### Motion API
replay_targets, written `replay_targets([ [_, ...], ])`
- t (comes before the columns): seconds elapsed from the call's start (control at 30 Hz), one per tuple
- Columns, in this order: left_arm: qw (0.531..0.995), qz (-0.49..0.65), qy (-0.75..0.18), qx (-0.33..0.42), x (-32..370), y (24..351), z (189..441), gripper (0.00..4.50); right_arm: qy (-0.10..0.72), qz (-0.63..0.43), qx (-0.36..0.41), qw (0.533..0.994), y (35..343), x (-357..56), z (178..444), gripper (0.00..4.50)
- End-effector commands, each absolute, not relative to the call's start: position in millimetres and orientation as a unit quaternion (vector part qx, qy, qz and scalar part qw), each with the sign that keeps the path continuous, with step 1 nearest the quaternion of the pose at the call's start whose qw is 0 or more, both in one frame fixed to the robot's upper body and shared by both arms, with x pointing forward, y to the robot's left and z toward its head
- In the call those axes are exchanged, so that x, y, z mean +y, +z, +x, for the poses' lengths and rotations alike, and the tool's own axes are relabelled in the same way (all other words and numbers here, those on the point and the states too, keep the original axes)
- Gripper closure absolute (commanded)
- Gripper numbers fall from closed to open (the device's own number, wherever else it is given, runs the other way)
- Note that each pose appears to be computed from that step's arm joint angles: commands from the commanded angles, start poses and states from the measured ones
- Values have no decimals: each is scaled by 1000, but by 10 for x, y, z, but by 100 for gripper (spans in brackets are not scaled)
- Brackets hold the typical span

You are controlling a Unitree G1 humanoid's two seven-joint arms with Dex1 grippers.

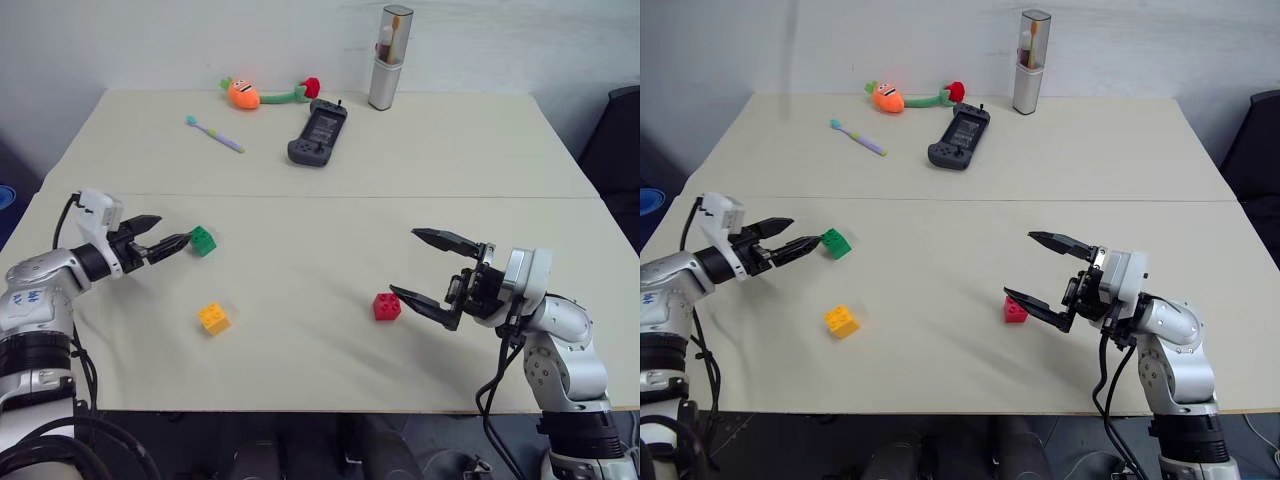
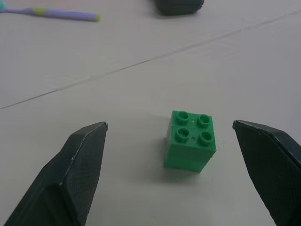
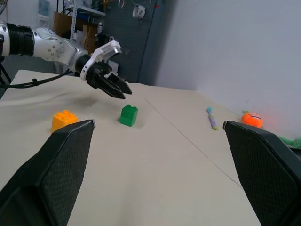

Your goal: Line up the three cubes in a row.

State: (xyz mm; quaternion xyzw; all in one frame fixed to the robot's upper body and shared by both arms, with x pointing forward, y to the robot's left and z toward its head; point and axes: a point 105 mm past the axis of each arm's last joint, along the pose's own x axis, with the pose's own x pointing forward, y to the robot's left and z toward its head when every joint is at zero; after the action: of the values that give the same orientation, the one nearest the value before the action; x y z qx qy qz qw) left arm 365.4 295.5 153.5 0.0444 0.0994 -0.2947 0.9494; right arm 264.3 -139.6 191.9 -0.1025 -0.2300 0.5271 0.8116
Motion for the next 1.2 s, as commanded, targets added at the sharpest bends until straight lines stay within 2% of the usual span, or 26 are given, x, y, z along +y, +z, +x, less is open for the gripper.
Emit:
replay_targets([
  [0.03, 942, 71, -303, 123, 2931, 1444, 3721, 0, 527, -120, -239, 807, 1962, -1381, 2604, 3],
  [0.07, 939, 76, -311, 126, 2895, 1423, 3742, 0, 524, -122, -238, 809, 1957, -1388, 2603, 3],
  [0.17, 935, 88, -318, 131, 2843, 1376, 3789, 64, 517, -123, -236, 813, 1950, -1407, 2602, 0],
  [0.37, 938, 85, -318, 110, 2796, 1364, 3861, 255, 517, -120, -227, 817, 1904, -1409, 2583, 0],
  [0.43, 939, 81, -319, 96, 2781, 1388, 3874, 306, 519, -119, -224, 816, 1883, -1394, 2575, 0],
  [0.5, 941, 79, -319, 86, 2779, 1412, 3879, 305, 520, -119, -223, 816, 1877, -1387, 2571, 0],
  [0.63, 918, 90, -385, 36, 2640, 1652, 3774, 305, 521, -121, -217, 816, 1869, -1422, 2546, 0],
  [0.7, 890, 117, -440, 18, 2452, 1790, 3690, 305, 520, -127, -211, 818, 1875, -1480, 2524, 0],
  [0.8, 822, 164, -545, 19, 1960, 1960, 3455, 305, 518, -142, -191, 822, 1865, -1625, 2473, 0],
  [0.93, 758, 229, -606, 77, 1516, 1782, 3221, 305, 523, -167, -159, 821, 1816, -1788, 2398, 0],
  [1.1, 721, 252, -636, 108, 1004, 1458, 3056, 305, 513, -186, -137, 827, 1810, -1958, 2368, 0],
  [1.2, 701, 275, -648, 115, 882, 1290, 2986, 305, 513, -188, -137, 826, 1824, -1956, 2346, 0],
])
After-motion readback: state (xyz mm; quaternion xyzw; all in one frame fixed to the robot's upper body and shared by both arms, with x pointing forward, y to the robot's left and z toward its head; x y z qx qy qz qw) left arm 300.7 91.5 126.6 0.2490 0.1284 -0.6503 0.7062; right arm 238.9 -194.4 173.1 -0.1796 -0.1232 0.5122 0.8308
